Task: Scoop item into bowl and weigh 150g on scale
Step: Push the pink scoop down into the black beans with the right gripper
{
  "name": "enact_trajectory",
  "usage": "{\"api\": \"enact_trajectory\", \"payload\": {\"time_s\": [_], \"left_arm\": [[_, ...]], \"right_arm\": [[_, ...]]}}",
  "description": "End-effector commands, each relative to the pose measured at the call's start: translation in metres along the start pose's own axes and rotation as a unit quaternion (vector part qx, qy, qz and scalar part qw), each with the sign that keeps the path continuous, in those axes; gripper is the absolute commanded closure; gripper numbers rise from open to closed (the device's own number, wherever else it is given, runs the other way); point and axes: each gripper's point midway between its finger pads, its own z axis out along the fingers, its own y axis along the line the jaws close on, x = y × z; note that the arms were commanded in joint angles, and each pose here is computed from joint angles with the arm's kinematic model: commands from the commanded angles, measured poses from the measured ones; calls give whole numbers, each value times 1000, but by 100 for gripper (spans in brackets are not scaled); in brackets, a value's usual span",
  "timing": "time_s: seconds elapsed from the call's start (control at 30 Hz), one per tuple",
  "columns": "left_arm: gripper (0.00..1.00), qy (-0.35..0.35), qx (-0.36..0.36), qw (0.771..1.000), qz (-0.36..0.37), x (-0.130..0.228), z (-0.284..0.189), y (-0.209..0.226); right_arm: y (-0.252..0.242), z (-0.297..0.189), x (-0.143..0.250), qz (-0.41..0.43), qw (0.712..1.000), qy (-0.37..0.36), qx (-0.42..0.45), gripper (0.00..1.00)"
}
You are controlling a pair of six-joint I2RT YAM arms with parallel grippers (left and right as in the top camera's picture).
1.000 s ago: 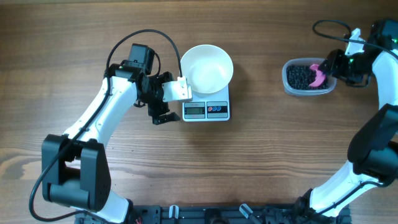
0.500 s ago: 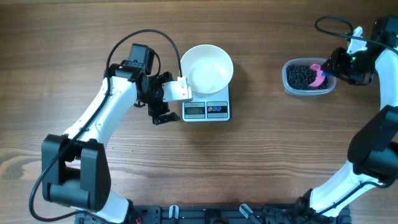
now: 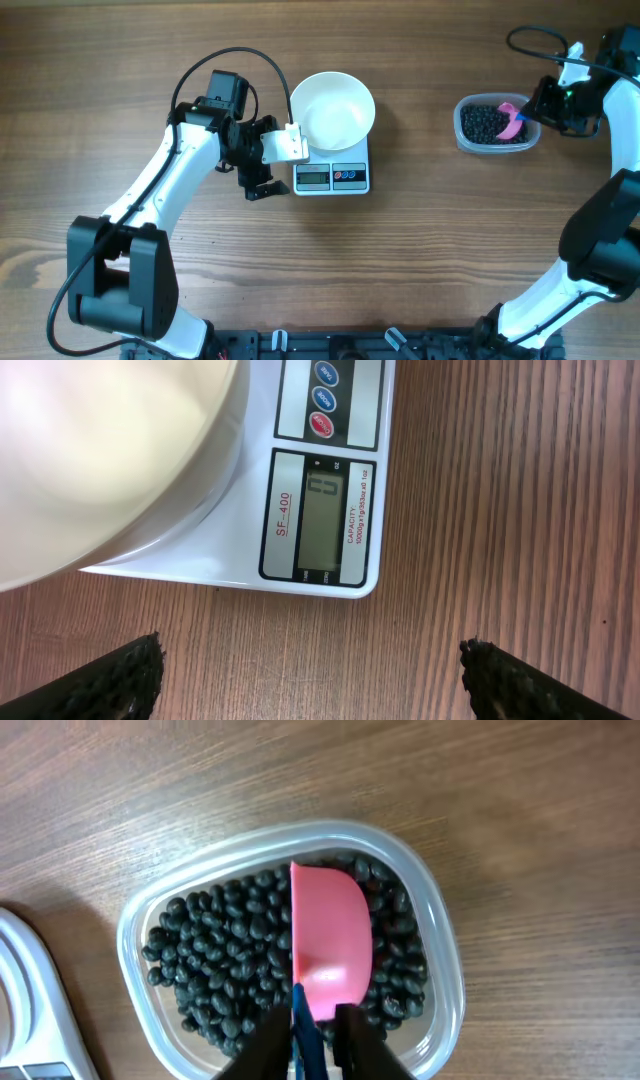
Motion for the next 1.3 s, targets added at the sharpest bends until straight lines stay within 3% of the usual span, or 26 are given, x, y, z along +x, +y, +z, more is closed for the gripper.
{"api": "enact_trajectory", "payload": {"time_s": [0.0, 0.33, 0.43, 0.5, 0.53, 0.57, 0.63, 0.97, 1.27], "left_arm": [[0, -11, 4, 1000, -5, -3, -1, -3], [0, -11, 4, 1000, -5, -3, -1, -3], [0, -11, 4, 1000, -5, -3, -1, -3], [0, -11, 4, 1000, -5, -3, -1, -3], [0, -11, 4, 1000, -5, -3, -1, -3], [0, -11, 4, 1000, -5, -3, -1, -3], [0, -11, 4, 1000, -5, -3, -1, -3], [0, -11, 4, 1000, -5, -3, -1, -3], [0, -11, 4, 1000, -5, -3, -1, -3]], "right_arm": [[7, -12, -11, -4, 1000, -25, 0, 96], [4, -13, -25, -3, 999, -53, 9, 96], [4, -14, -27, -5, 998, -57, 8, 81], [4, -13, -24, -5, 999, -51, 9, 78], [4, -13, -22, -5, 999, -48, 9, 79], [4, -13, -22, -6, 999, -47, 9, 88], [4, -13, -22, -6, 999, -48, 9, 96], [3, -16, -8, -31, 999, -18, 15, 96], [2, -72, -24, -56, 993, -68, 73, 96]]}}
